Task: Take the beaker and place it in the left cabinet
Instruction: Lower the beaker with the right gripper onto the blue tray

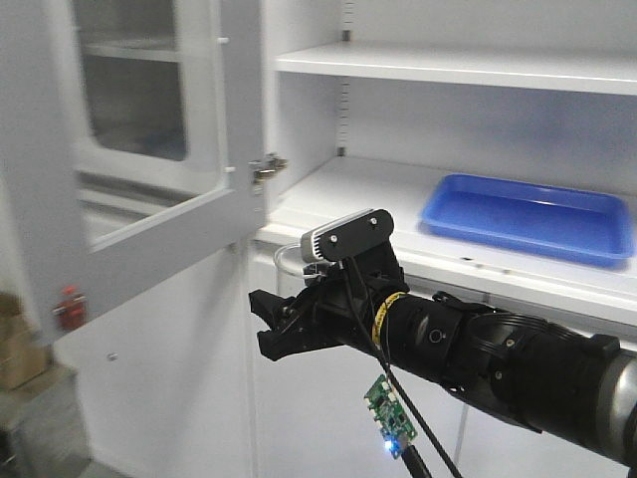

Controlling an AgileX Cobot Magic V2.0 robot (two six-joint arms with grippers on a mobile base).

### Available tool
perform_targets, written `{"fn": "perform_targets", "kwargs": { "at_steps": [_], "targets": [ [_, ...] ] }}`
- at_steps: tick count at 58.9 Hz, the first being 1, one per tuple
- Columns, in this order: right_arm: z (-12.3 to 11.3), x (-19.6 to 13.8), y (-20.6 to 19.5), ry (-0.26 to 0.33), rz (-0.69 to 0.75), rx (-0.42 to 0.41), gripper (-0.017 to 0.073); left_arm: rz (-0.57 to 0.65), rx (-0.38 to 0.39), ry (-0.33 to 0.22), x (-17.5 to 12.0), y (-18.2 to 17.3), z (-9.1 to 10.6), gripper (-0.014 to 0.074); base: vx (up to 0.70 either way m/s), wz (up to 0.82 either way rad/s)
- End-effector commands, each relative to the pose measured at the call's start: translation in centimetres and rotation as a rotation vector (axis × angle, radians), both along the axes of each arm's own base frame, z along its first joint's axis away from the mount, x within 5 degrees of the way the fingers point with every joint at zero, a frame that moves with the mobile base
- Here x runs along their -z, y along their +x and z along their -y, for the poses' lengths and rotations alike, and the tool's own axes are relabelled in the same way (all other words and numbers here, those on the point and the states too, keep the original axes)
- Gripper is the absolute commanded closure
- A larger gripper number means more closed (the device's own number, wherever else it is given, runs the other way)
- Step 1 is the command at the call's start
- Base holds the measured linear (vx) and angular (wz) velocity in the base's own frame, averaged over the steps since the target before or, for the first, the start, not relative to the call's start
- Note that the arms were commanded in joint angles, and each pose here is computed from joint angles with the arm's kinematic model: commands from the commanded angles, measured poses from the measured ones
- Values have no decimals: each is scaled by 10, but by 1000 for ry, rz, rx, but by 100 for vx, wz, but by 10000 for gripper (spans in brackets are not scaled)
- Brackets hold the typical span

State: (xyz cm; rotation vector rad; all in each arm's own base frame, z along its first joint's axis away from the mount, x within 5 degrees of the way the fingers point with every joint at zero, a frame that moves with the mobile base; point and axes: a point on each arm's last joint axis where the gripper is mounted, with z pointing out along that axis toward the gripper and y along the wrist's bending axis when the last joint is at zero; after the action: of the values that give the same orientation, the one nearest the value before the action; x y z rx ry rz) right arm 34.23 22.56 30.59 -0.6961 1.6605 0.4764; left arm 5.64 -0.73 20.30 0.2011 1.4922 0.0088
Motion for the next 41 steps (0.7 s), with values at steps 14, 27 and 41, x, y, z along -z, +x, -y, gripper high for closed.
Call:
{"fn": "perform_targets", "kwargs": {
  "at_steps": [14,27,41],
  "targets": [
    [2,-34,-8,82,90,-34,561,76,4,-15,-2,-1,0,592,24,-50],
    [2,-34,-8,82,90,-34,561,76,4,-15,-2,-1,0,592,26,-37],
    [2,-34,-8,83,90,-34,561,76,4,-15,-2,-1,0,592,26,-27]
  ]
}}
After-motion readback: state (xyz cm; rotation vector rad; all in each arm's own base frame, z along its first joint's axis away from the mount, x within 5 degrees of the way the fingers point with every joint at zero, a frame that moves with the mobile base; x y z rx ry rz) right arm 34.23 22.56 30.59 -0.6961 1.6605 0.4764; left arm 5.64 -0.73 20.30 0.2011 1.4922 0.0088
